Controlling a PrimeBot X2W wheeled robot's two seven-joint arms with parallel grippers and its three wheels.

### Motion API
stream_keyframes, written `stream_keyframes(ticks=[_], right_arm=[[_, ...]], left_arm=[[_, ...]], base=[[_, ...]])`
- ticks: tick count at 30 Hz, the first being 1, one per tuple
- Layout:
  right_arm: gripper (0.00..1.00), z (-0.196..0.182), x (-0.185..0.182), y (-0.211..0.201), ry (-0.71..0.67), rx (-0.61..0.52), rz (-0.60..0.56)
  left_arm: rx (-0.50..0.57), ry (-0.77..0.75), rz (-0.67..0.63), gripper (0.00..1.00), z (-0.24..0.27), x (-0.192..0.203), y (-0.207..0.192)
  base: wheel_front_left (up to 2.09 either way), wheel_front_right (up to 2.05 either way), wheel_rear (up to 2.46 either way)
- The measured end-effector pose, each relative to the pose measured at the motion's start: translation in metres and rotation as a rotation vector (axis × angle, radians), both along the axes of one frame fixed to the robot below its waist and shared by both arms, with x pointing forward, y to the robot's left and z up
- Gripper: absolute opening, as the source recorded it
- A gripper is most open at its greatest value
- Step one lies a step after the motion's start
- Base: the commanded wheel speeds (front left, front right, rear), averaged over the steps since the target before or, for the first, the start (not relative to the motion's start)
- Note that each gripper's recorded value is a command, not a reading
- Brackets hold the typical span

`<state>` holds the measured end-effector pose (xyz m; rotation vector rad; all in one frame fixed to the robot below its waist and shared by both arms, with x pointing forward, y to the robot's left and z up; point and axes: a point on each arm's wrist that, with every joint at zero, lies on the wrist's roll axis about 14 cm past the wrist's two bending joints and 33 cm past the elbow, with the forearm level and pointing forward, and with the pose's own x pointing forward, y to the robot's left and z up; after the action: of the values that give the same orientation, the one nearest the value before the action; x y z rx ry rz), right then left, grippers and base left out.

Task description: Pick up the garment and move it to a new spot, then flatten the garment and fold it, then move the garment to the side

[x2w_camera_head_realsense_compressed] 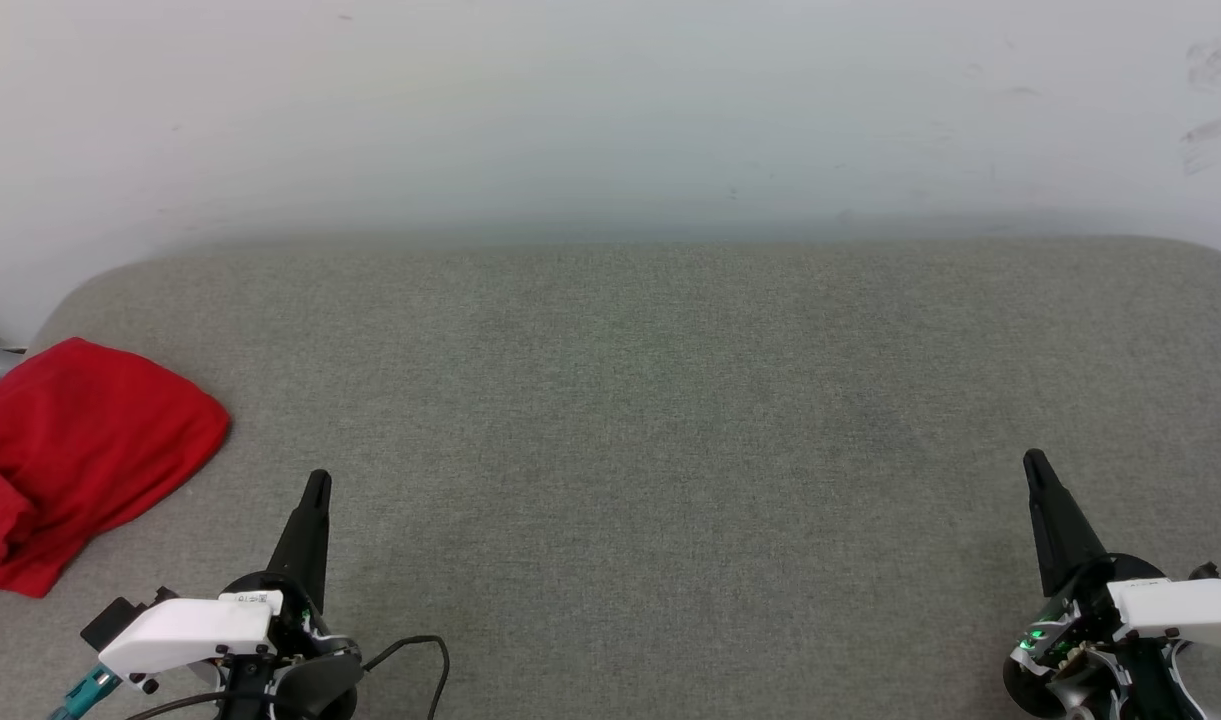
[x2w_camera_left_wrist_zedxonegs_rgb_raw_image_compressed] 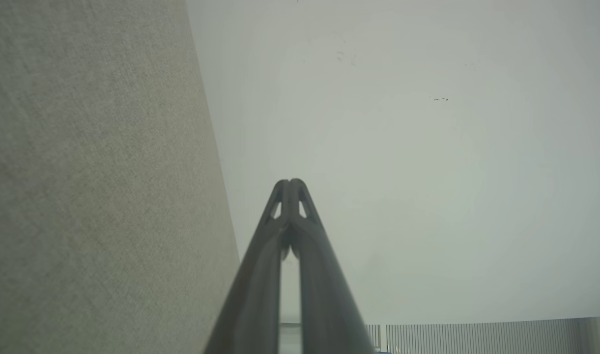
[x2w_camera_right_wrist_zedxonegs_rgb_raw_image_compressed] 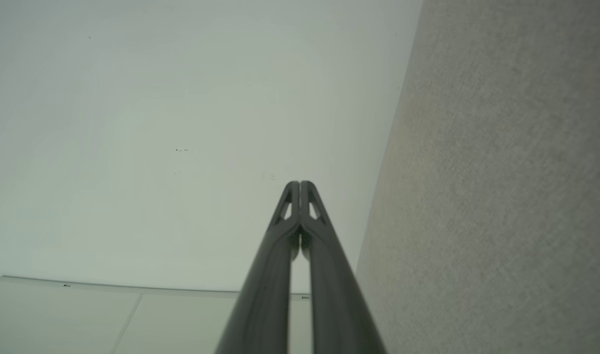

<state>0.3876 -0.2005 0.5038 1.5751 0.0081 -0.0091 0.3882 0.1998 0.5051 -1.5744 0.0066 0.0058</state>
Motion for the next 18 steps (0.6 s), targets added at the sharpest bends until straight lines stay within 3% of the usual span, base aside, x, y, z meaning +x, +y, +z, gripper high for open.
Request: stream_keyframes(ticks=[18], right_arm=[[0.0,0.0,0.0,0.0,0.0,0.0,0.0]], left_arm=[[0.0,0.0,0.0,0.0,0.0,0.0,0.0]], base=[[0.0,0.0,0.0]])
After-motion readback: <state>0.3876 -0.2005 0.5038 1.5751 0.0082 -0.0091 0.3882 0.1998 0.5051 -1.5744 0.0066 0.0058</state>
